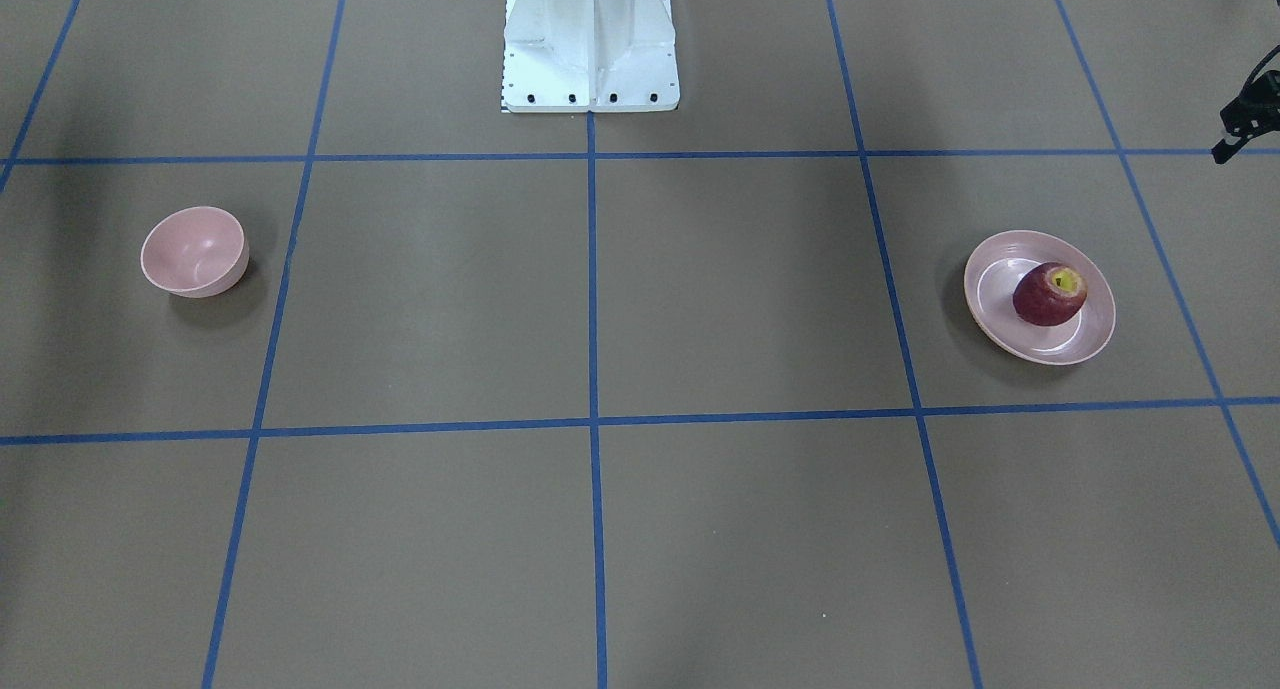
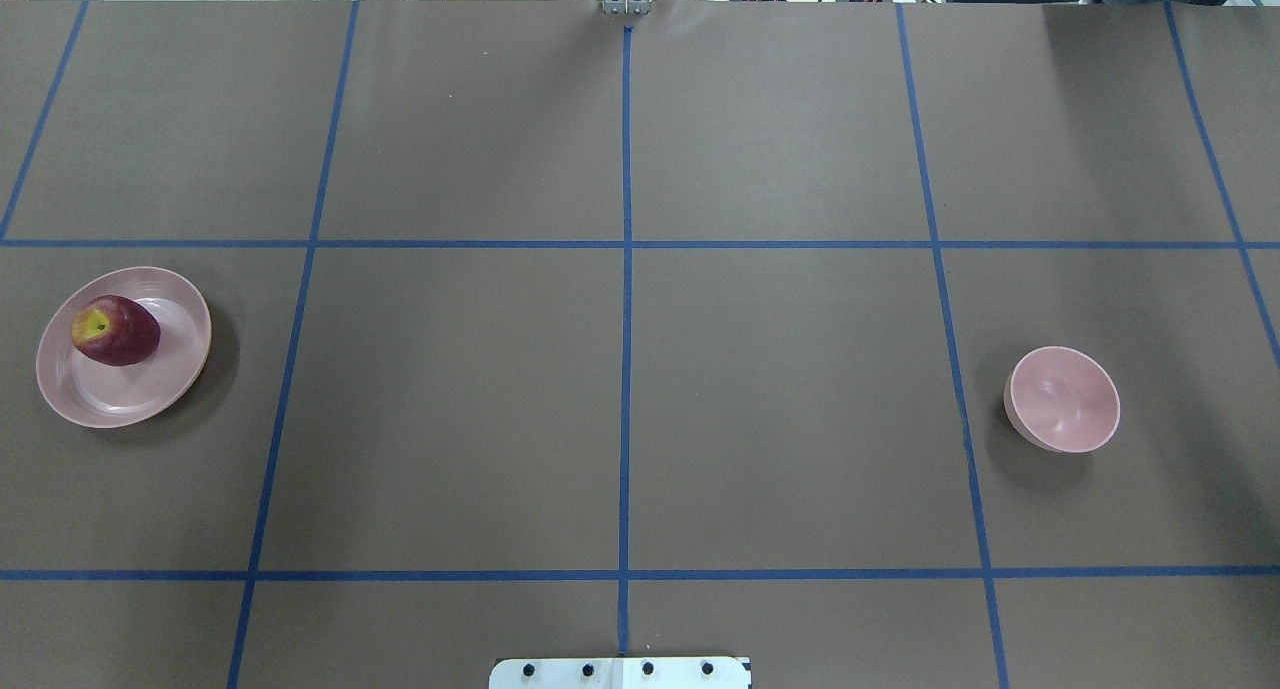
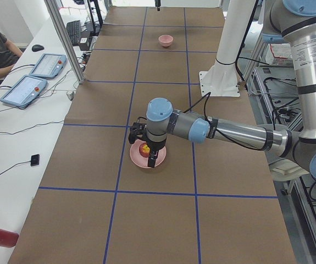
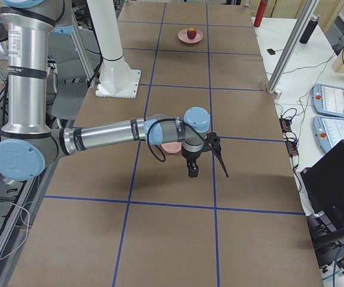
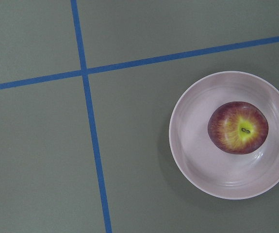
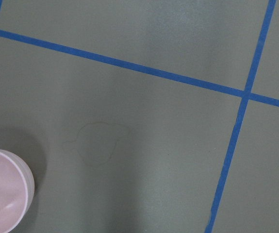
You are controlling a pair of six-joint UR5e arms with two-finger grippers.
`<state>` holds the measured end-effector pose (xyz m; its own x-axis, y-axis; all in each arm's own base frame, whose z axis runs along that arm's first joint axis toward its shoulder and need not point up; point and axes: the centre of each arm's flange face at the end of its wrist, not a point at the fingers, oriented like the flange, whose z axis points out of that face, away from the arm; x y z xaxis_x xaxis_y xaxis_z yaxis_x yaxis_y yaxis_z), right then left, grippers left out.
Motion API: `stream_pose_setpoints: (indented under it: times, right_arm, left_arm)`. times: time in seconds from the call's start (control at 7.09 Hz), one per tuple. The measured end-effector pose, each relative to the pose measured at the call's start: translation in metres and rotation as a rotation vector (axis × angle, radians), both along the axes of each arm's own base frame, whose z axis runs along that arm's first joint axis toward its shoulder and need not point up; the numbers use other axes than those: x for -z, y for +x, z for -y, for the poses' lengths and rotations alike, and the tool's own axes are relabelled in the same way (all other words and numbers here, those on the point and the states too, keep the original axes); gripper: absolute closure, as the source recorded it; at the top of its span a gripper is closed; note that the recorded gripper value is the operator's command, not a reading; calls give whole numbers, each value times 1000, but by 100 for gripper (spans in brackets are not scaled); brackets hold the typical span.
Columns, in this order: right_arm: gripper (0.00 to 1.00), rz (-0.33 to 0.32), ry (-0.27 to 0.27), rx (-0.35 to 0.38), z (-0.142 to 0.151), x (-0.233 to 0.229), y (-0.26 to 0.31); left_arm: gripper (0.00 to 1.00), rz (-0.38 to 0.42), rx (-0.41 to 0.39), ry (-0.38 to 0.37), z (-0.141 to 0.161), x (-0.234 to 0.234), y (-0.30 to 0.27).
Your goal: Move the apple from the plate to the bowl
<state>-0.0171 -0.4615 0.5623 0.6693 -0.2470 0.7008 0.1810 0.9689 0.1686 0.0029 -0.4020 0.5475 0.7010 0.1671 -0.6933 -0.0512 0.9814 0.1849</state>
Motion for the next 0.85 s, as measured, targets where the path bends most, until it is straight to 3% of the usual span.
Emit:
stream_pose_setpoints:
  times: [0.85]
  right_arm:
    - [0, 1, 3, 0, 1, 1, 0]
  left_arm:
    - [2, -1, -2, 0, 2, 0, 1]
